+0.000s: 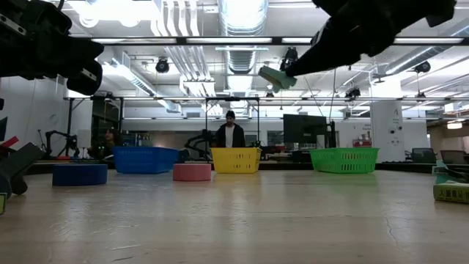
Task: Pick and place Stapler, Stapler remover, tape
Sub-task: Put the light blue staple remover into the yellow bin
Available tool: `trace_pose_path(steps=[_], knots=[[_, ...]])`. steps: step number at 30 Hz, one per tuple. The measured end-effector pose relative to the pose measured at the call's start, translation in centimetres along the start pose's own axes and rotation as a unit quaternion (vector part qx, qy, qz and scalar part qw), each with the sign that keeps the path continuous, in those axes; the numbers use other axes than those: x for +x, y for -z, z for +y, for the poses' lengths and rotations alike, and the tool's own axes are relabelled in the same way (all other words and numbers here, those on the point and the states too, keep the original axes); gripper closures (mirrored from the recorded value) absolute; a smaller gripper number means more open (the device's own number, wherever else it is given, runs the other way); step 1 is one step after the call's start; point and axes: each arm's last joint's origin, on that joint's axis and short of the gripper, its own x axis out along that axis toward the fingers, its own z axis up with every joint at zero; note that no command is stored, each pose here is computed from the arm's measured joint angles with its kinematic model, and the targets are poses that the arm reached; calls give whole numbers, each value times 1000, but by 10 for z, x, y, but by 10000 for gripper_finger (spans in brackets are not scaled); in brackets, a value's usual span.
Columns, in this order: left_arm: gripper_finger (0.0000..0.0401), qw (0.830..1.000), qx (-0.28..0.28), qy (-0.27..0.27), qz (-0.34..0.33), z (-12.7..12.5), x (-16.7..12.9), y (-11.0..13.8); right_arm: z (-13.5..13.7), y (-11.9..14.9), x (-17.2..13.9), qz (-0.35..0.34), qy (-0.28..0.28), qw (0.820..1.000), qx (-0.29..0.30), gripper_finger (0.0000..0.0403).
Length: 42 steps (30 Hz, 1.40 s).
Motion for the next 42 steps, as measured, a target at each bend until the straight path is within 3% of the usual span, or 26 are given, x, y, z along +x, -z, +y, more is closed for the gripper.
trace_pose_path(steps=[8,19,27,42], knots=[[391,1000,0,0,0,0,0,0,-19,-5,13,-29,-7,999,32,394],[391,1000,0,0,1,0,0,0,-53,1,38,-43,56,997,44,394],[391,1000,0,0,1,0,0,0,-89,-10,58,-54,79,991,91,394],[391,1000,0,-1,7,0,1,1,-164,-18,110,57,167,977,122,394]])
